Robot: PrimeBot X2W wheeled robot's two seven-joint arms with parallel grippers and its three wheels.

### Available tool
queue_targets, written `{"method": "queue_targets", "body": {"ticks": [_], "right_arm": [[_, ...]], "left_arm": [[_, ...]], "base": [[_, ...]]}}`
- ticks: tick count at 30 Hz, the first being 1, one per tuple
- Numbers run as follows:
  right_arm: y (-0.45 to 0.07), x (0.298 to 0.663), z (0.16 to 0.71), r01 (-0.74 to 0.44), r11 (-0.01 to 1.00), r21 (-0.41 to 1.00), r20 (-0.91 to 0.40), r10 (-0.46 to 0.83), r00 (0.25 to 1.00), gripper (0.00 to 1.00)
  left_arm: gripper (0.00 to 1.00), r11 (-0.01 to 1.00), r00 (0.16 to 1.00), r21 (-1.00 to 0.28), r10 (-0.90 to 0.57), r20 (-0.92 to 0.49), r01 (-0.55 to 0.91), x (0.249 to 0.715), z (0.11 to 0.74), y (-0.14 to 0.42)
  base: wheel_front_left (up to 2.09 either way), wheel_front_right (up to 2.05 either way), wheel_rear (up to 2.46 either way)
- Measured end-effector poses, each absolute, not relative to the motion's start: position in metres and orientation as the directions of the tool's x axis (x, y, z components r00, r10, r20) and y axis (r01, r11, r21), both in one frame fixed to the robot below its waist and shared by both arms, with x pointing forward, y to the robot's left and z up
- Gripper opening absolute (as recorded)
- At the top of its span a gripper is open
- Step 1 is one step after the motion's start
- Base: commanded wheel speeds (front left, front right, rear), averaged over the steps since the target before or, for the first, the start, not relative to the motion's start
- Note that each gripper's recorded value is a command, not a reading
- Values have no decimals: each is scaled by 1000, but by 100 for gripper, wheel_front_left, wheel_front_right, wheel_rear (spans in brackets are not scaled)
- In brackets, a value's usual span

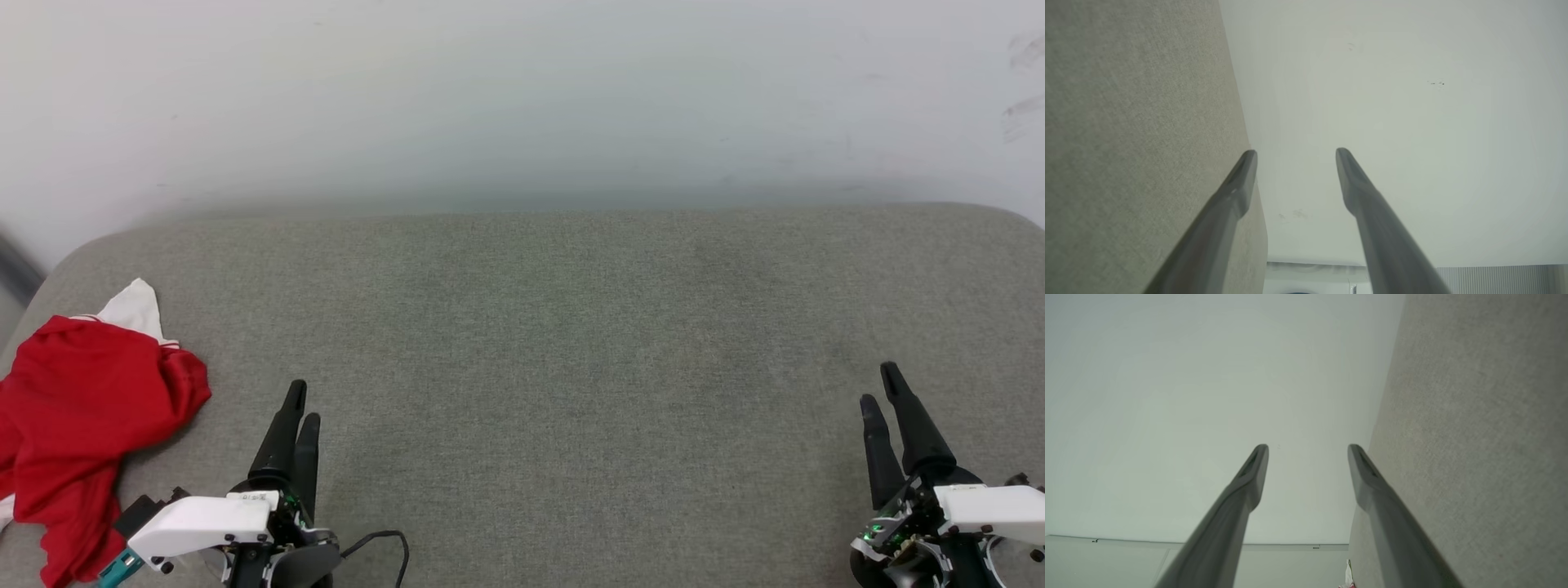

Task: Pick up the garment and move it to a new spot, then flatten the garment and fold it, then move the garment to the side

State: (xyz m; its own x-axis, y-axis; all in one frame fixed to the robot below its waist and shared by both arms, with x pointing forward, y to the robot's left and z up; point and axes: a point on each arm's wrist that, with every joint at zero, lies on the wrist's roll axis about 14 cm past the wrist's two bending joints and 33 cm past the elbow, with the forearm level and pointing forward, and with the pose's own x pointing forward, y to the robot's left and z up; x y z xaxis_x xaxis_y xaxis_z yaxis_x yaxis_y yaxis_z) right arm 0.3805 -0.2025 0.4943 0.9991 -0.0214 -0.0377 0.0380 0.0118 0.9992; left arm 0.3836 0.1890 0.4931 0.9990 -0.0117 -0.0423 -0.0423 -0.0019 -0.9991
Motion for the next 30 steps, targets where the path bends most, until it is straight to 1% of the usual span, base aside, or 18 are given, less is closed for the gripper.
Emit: {"method": "queue_targets", "body": {"ticks": [5,9,13,16,20,30], "right_arm": [[-202,382,502,15,36,999,-14,-31,999,100],[-201,383,508,-2,72,997,4,-33,999,100],[-200,384,512,-11,130,991,16,-34,999,100],[-200,384,513,-13,191,981,20,-33,999,100],[-201,383,512,-7,297,955,17,-31,999,100],[-196,384,518,-25,539,842,38,-14,999,100]], "left_arm": [[100,24,1000,-1000,-15,-21,-21,386,500,184],[100,76,1000,-997,-17,3,4,390,509,181],[100,142,1000,-990,-17,16,18,390,513,179],[100,200,999,-979,-20,26,30,391,516,177],[100,283,999,-958,-21,37,42,391,520,176],[100,501,998,-863,-35,57,67,390,525,171]], "base": [[0,0,0],[0,0,0],[0,0,0],[0,0,0],[0,0,0],[0,0,0]]}}
